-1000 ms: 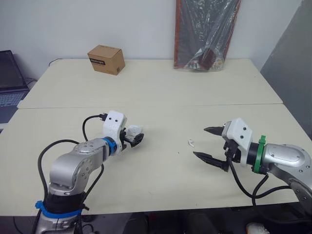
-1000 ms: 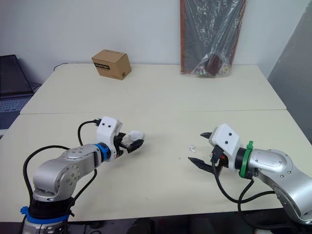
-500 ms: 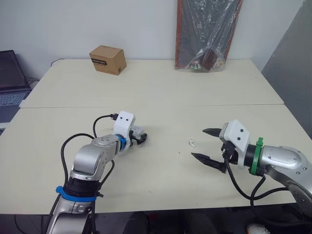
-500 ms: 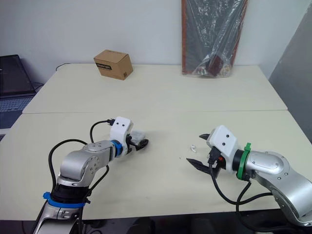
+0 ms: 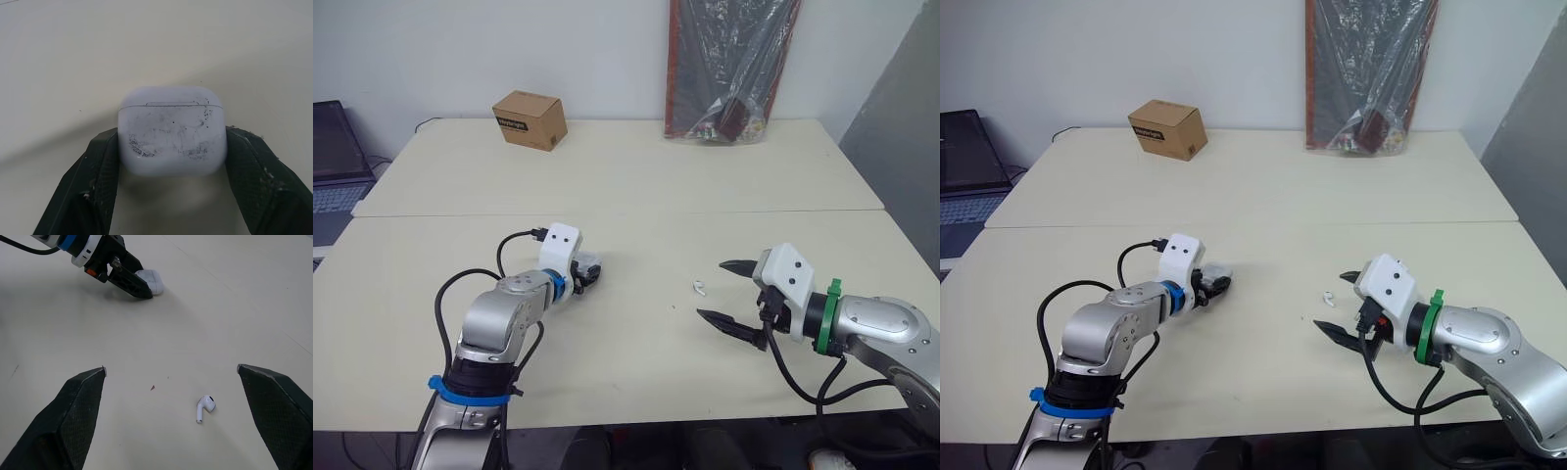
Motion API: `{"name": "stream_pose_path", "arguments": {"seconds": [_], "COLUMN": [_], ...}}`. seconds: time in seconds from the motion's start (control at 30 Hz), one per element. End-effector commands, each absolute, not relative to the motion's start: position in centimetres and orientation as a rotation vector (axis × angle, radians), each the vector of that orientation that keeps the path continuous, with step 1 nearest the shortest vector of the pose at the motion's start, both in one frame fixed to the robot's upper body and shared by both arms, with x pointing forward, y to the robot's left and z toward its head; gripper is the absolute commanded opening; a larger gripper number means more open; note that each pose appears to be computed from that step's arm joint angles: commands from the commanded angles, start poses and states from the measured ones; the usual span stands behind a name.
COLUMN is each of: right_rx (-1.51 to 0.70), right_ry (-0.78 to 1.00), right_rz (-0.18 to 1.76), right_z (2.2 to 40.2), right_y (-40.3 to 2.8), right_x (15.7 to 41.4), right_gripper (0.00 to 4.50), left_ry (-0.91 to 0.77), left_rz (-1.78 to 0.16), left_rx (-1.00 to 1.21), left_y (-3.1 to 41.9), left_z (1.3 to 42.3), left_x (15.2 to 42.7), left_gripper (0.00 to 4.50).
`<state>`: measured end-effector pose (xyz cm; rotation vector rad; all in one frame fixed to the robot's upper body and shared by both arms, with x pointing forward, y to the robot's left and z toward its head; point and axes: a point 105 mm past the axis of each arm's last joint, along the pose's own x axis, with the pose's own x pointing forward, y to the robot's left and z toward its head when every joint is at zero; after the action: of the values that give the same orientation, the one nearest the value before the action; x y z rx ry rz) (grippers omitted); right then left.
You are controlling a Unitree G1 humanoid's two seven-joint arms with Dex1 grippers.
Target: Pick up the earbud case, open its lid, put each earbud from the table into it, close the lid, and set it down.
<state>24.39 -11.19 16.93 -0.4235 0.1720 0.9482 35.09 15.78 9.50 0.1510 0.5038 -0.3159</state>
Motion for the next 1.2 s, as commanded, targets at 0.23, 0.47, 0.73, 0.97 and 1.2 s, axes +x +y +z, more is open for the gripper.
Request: {"name": "stream_pose_path", "arguments": {"seconds": [0.23, 0.47, 0.73, 0.97, 1.2], "right_rx": [-0.394, -0.12, 0.272, 0.51, 0.553], "right_ry": [0.151, 0.217, 0.305, 0.372, 0.449], "right_rz": [0.936, 0.969, 0.99, 0.952, 0.952], "right_z": [17.5, 19.2, 21.3, 22.6, 22.9], "right_y": [-11.1, -10.2, -8.2, -7.4, -6.6], "right_x": [24.4, 25.6, 27.8, 28.6, 27.9], "right_gripper": [4.5, 4.5, 4.5, 4.5, 4.5], "left_ry": [0.453, 0.149, -0.194, -0.373, -0.478], "left_rz": [-0.396, -0.717, -1.016, -1.152, -1.191], "left_rx": [0.179, 0.286, 0.525, 0.655, 0.689], "left_y": [15.9, 14.7, 11.5, 9.8, 8.7], "left_z": [10.0, 15.7, 19.8, 20.6, 21.3], "left_x": [34.2, 33.5, 31.8, 30.9, 31.0], "left_gripper": [2.77, 2.77, 2.77, 2.77, 2.77]}}
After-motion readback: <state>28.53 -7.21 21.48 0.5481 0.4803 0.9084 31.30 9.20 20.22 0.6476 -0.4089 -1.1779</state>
